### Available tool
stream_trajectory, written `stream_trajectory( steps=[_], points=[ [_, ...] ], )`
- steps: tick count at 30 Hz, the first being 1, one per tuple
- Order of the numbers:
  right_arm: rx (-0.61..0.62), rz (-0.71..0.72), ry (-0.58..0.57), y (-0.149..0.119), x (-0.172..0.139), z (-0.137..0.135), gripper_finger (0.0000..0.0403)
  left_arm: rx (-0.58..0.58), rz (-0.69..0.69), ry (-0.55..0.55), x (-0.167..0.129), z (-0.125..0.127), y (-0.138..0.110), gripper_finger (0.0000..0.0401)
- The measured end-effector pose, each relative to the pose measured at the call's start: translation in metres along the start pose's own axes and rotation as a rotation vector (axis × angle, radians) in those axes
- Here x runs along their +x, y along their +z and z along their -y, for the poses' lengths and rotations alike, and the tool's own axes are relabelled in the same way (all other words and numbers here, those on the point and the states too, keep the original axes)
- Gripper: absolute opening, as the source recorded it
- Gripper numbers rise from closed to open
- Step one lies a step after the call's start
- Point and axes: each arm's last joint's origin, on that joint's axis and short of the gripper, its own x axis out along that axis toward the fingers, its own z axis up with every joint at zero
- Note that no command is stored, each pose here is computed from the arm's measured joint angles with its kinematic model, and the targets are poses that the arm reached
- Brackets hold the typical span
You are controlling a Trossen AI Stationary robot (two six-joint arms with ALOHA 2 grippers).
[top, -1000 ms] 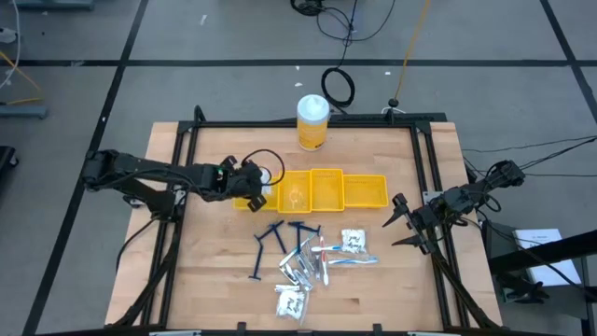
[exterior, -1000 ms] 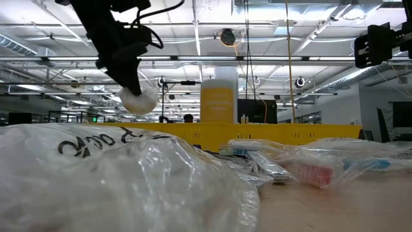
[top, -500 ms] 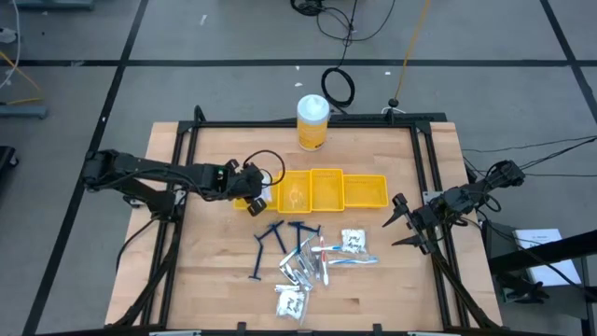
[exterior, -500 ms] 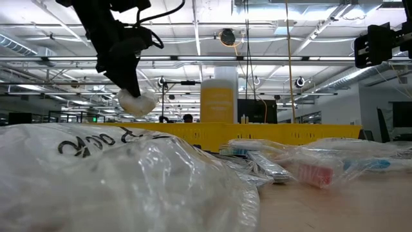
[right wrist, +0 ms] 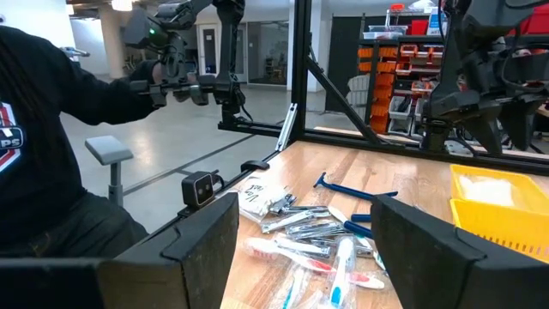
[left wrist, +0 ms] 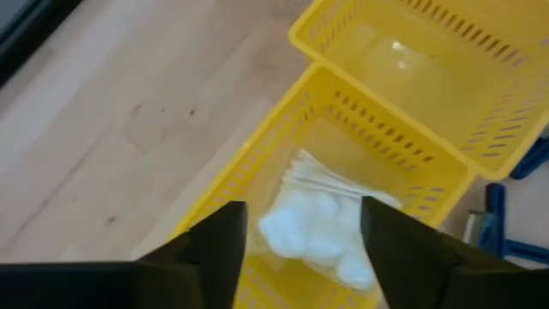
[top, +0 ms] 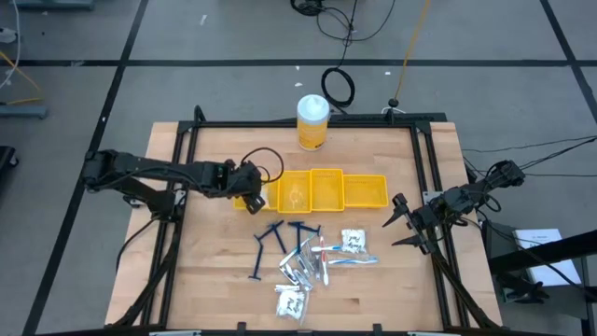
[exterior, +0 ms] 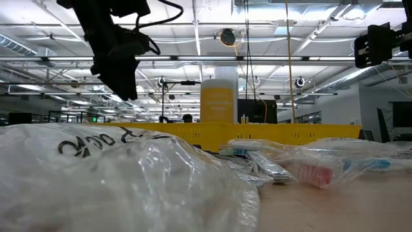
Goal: Pick & Place Travel size toiletries
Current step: Put the bottom vanity pack into the left yellow bin
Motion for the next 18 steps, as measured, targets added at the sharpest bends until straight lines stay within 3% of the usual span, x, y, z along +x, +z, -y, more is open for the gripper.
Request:
stream_trajectory(
  steps=[5, 10, 18],
  points=[
    [0.0, 0.0, 0.0, 0.0, 0.0, 0.0, 0.0254, -0.005, 0.007, -0.047, 0.0, 0.002, 0.002, 0.0277],
    [0.0, 0.0, 0.0, 0.0, 0.0, 0.0, 0.0254, -0.023, 0.042, -0.322, -0.006, 0.023, 0.009, 0.0293],
    [0.0, 0.0, 0.0, 0.0, 0.0, 0.0, 0.0254, 0.239, 0.294, -0.597, -0.036, 0.076, 0.001, 0.0278]
  ],
)
